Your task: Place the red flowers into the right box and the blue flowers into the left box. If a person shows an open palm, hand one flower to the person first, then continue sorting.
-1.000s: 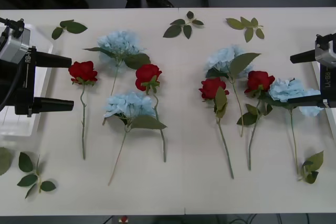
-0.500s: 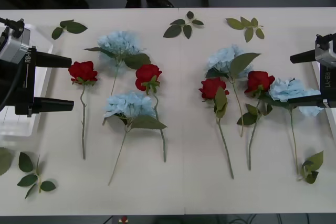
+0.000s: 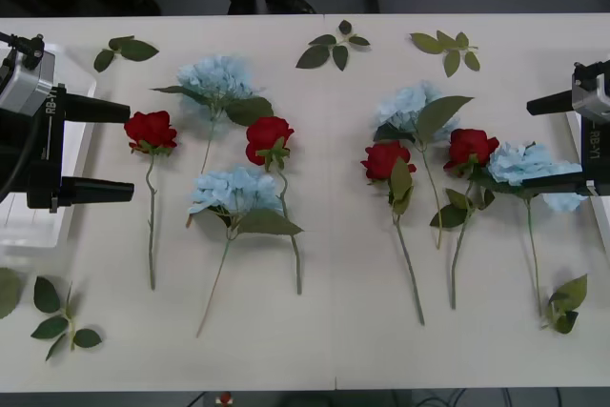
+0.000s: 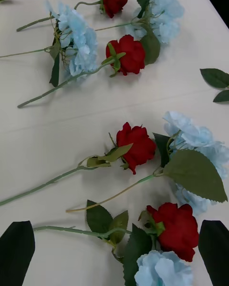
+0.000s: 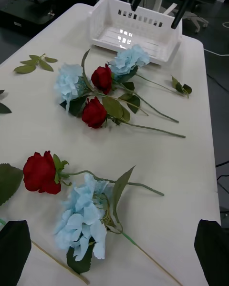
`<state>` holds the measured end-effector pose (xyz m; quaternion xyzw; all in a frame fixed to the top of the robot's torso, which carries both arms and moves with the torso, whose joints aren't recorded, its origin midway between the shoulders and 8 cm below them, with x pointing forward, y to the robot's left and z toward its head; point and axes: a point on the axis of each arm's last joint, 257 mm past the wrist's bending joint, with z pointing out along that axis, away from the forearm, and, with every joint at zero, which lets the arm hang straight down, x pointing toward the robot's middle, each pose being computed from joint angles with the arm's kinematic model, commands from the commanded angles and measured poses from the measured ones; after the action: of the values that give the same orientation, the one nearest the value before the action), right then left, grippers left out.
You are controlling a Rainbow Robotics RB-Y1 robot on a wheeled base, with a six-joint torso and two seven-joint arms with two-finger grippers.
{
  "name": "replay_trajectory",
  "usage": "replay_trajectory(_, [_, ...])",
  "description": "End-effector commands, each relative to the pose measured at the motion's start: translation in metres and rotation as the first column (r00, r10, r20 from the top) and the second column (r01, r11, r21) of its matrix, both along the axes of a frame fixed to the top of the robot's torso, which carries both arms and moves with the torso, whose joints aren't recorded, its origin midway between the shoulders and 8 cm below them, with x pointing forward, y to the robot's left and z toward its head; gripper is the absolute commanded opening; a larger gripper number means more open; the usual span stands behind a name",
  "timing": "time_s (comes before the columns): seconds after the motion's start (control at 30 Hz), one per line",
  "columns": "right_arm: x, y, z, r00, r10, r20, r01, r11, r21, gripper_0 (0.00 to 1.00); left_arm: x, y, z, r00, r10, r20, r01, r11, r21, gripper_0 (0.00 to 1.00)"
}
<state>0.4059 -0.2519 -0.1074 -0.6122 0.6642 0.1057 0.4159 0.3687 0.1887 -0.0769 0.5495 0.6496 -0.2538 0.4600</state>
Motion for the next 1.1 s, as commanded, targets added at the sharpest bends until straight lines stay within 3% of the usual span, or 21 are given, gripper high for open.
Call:
replay_trajectory(0.03, [0.0059, -0.0061, 0.0181, 0.999, -0.011, 0.046, 0.012, 1.000, -0.025, 1.00, 0.0042, -0.0038, 0.0150, 0.996, -0.030, 0.078, 0.028, 0.999, 0.022, 1.00])
replay_trajectory(1.1, [0.0059, -0.0061, 0.0181, 0.999, -0.011, 0.046, 0.012, 1.000, -0.025, 1.00, 0.0042, -0.0038, 0.0150, 0.996, -0.030, 0.078, 0.028, 0.999, 0.022, 1.00])
